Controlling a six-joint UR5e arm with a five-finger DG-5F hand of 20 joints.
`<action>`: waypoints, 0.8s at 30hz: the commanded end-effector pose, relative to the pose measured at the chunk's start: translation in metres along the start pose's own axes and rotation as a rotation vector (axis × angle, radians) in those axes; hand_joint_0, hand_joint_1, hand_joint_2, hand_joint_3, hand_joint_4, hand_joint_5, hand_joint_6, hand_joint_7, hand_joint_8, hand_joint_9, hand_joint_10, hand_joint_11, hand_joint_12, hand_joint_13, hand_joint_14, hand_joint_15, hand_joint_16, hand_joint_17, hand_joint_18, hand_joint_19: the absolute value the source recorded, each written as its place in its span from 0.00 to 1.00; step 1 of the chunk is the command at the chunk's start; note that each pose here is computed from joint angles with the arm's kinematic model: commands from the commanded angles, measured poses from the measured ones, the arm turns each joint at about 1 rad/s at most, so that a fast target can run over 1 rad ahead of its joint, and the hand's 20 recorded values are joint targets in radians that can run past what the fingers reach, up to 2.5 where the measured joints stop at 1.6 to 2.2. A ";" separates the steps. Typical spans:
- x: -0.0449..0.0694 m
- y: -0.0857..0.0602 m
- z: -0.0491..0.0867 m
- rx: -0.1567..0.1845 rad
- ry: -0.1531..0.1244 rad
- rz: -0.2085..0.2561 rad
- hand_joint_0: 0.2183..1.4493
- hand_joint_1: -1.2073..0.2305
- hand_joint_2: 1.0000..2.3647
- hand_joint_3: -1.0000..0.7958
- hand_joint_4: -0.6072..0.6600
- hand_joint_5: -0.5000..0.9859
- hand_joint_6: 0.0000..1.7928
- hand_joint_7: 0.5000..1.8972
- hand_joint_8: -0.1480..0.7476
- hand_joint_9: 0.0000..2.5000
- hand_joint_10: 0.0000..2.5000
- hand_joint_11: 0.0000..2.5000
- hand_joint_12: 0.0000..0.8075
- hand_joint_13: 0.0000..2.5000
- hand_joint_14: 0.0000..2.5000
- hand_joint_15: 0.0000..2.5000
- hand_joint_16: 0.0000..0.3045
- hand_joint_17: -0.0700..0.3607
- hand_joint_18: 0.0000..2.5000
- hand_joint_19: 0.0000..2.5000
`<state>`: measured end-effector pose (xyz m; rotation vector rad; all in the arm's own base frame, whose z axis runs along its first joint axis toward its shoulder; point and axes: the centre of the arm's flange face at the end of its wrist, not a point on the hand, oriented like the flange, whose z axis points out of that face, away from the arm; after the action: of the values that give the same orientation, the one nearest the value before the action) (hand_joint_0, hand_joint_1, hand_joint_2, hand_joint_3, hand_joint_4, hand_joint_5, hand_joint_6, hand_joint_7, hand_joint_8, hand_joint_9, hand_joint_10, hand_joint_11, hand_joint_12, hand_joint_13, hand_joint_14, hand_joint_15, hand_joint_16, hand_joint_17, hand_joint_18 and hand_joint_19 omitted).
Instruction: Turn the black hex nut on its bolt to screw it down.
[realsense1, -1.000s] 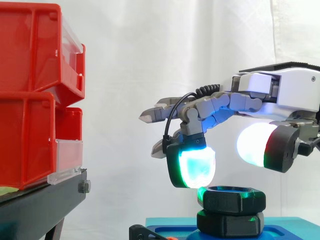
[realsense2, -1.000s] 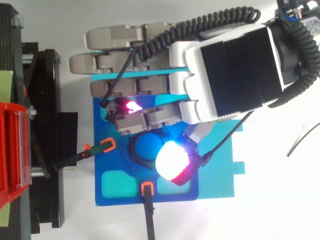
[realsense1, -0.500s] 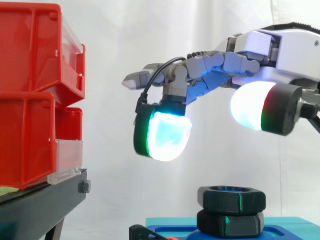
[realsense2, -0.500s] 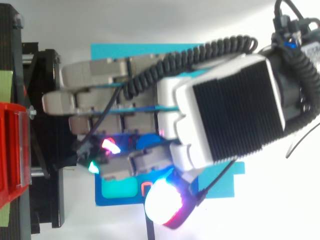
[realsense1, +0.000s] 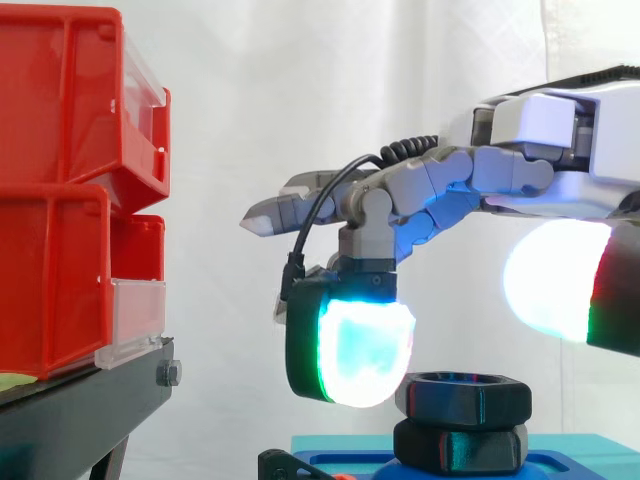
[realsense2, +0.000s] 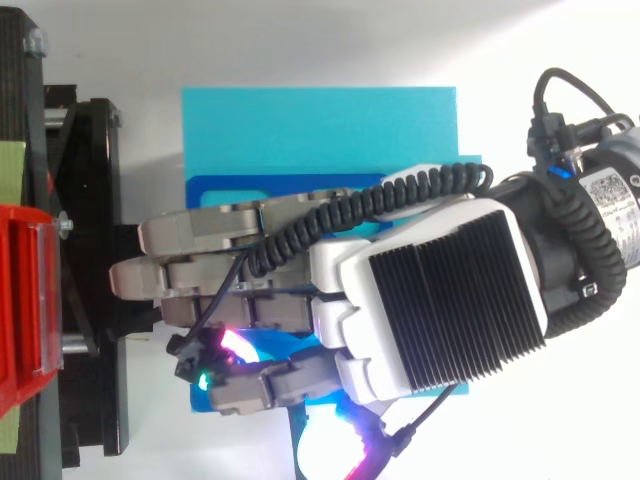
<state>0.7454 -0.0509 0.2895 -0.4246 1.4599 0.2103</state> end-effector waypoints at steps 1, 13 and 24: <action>0.001 0.000 -0.001 0.000 0.007 0.001 0.23 0.69 0.00 0.28 0.51 0.32 0.28 0.52 0.36 0.28 0.00 0.02 0.36 0.09 0.00 0.00 0.14 0.38 0.02 0.03; 0.017 -0.005 -0.012 0.010 0.024 -0.008 0.23 0.68 0.00 0.28 0.51 0.33 0.28 0.56 0.36 0.28 0.00 0.02 0.36 0.09 0.00 0.00 0.14 0.38 0.02 0.03; 0.017 -0.017 -0.018 0.026 0.020 -0.019 0.23 0.68 0.00 0.28 0.51 0.33 0.28 0.61 0.36 0.28 0.00 0.02 0.36 0.09 0.00 0.00 0.13 0.38 0.02 0.03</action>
<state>0.7381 -0.0700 0.2736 -0.4200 1.4774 0.1805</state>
